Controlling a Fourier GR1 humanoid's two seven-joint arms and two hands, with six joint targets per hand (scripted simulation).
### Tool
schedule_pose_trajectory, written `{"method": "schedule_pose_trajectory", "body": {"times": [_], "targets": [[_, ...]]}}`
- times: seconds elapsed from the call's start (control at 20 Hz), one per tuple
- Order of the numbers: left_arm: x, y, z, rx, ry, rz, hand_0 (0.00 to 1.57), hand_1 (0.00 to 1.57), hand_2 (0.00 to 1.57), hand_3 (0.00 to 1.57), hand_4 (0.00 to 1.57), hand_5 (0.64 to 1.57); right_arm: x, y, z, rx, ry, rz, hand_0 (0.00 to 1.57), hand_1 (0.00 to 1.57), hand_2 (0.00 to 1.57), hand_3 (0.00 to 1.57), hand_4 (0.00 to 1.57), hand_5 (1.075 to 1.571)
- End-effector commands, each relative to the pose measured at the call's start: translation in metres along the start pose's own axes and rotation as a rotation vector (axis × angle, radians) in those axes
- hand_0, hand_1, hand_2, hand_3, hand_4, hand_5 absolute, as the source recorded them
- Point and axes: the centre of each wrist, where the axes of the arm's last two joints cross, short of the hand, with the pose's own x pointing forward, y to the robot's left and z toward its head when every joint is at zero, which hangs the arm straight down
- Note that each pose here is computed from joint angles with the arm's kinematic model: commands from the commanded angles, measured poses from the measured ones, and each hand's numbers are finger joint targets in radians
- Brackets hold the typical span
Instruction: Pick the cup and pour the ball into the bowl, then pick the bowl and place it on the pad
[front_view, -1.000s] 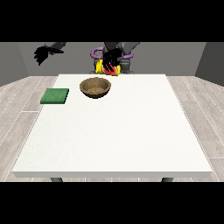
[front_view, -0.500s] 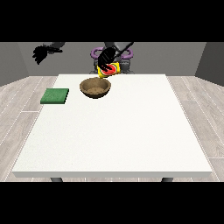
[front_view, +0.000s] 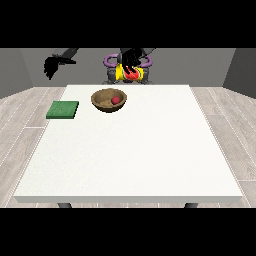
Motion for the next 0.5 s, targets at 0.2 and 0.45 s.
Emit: {"method": "schedule_pose_trajectory", "body": {"times": [0.2, 0.45], "targets": [[-0.038, -0.021, 0.021, 0.062, 0.521, 0.912, 0.9, 0.9, 0.85, 0.48, 1.26, 1.437, -0.018, 0.021, 0.009, -0.02, 0.013, -0.03, 0.0, 0.0, 0.0, 0.0, 0.25, 1.567], [-0.051, -0.045, 0.056, 0.143, 0.666, 1.336, 0.0, 0.0, 0.0, 0.0, 0.0, 1.55, -0.009, 0.062, -0.016, 0.033, -0.055, -0.047, 0.0, 0.0, 0.0, 0.0, 0.3, 1.568]]}}
